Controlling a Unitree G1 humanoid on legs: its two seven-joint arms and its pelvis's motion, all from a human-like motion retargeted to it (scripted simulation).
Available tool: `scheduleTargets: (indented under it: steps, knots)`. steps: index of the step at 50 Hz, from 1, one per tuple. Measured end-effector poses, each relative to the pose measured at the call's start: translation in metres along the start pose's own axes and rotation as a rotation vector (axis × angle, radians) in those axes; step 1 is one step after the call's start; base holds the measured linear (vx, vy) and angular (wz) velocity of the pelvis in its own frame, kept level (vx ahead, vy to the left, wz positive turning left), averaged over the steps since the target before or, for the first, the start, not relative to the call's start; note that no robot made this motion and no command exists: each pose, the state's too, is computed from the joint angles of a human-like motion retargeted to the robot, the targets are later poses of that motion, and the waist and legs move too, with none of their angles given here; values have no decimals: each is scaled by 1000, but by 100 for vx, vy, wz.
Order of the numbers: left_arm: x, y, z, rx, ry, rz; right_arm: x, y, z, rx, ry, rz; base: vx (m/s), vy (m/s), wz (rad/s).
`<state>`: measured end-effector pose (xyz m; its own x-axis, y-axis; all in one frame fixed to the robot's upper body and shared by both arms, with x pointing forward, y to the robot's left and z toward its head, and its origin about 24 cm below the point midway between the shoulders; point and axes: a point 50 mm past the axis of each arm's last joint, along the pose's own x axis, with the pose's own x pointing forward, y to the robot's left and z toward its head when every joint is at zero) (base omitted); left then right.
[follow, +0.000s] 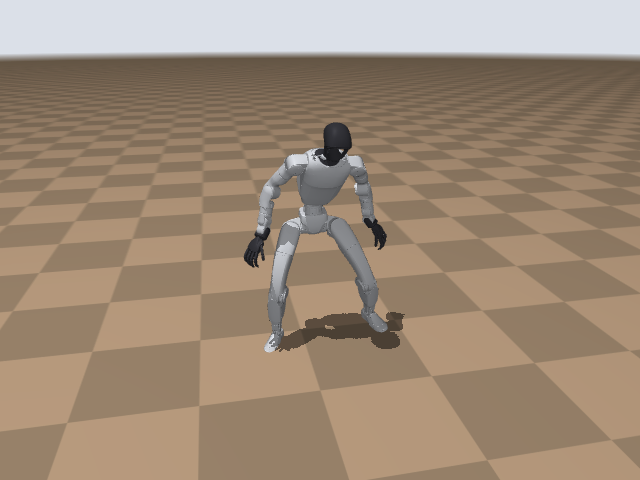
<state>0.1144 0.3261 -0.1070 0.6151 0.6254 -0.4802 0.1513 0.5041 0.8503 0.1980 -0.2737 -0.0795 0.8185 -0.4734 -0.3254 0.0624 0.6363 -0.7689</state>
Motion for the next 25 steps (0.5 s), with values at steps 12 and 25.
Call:
scheduleTargets:
  steps: [12, 25]
  knots:
    - [14, 21, 32, 338, -281, 92, -18, 30, -1, -59, -35, 71, 5, -37, -5]
    - [10, 14, 22, -74, -49, 121, -14, 21, -15, -180, 0, 65, 13, -62, 3]
